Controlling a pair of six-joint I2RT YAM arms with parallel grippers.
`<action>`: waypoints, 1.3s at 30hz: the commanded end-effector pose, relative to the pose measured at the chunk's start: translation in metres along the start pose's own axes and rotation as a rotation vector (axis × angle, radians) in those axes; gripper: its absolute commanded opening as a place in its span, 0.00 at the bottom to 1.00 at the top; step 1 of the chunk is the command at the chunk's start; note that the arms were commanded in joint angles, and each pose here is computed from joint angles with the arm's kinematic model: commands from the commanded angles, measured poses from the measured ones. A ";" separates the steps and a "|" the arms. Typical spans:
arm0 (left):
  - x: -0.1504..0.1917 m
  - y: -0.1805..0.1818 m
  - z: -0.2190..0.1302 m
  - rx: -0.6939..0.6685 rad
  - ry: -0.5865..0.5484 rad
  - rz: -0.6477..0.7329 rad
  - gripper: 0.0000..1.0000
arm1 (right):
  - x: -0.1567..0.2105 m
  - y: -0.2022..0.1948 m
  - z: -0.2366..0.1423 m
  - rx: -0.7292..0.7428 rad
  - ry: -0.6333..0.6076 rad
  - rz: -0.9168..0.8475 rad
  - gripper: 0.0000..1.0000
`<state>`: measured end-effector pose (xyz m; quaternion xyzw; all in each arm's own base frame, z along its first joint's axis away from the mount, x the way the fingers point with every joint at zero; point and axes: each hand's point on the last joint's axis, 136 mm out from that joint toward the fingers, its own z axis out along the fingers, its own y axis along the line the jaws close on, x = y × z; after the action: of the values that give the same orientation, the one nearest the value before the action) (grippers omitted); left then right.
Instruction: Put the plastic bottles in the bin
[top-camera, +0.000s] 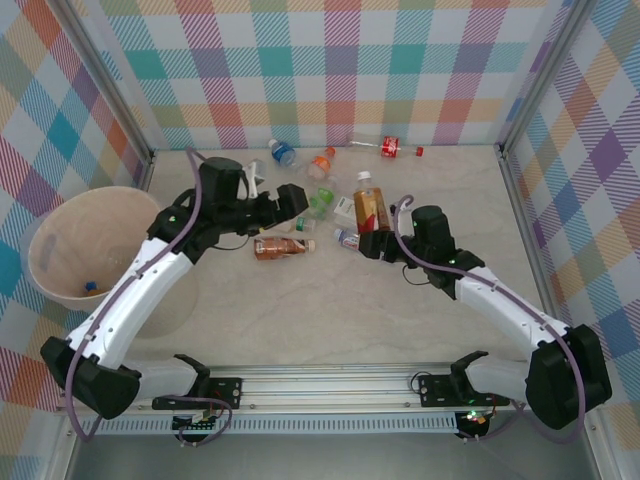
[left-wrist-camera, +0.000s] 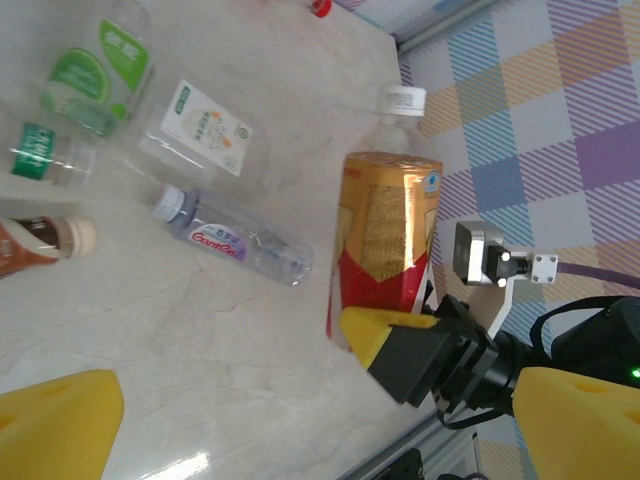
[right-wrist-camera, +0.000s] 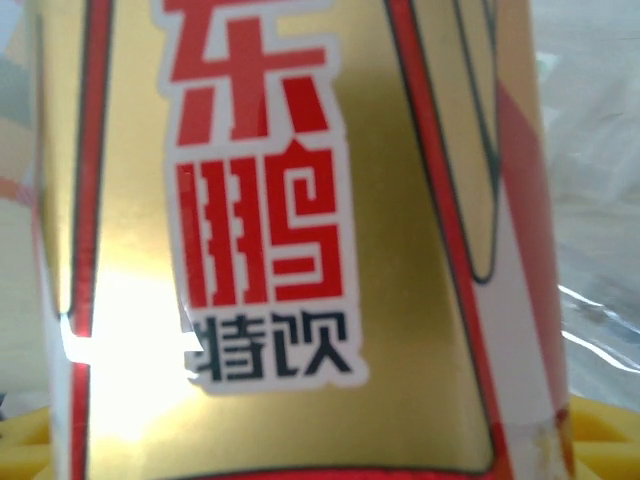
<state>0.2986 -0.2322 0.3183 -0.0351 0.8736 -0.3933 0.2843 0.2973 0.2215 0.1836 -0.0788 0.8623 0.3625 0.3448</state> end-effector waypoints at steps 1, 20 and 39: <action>-0.005 -0.026 0.010 0.078 -0.033 0.029 1.00 | -0.017 0.038 0.001 -0.141 -0.031 -0.084 0.48; 0.011 -0.015 0.078 0.006 0.006 -0.085 0.99 | -0.014 0.123 0.010 -0.396 0.009 -0.190 0.49; 0.005 -0.015 0.065 0.034 0.001 -0.088 0.63 | -0.012 0.139 0.003 -0.393 0.065 -0.248 0.74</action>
<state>0.3331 -0.2923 0.2752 -0.0776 0.8753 -0.4001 0.2603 0.2633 0.3200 0.2365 -0.2203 0.8021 0.4657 0.3020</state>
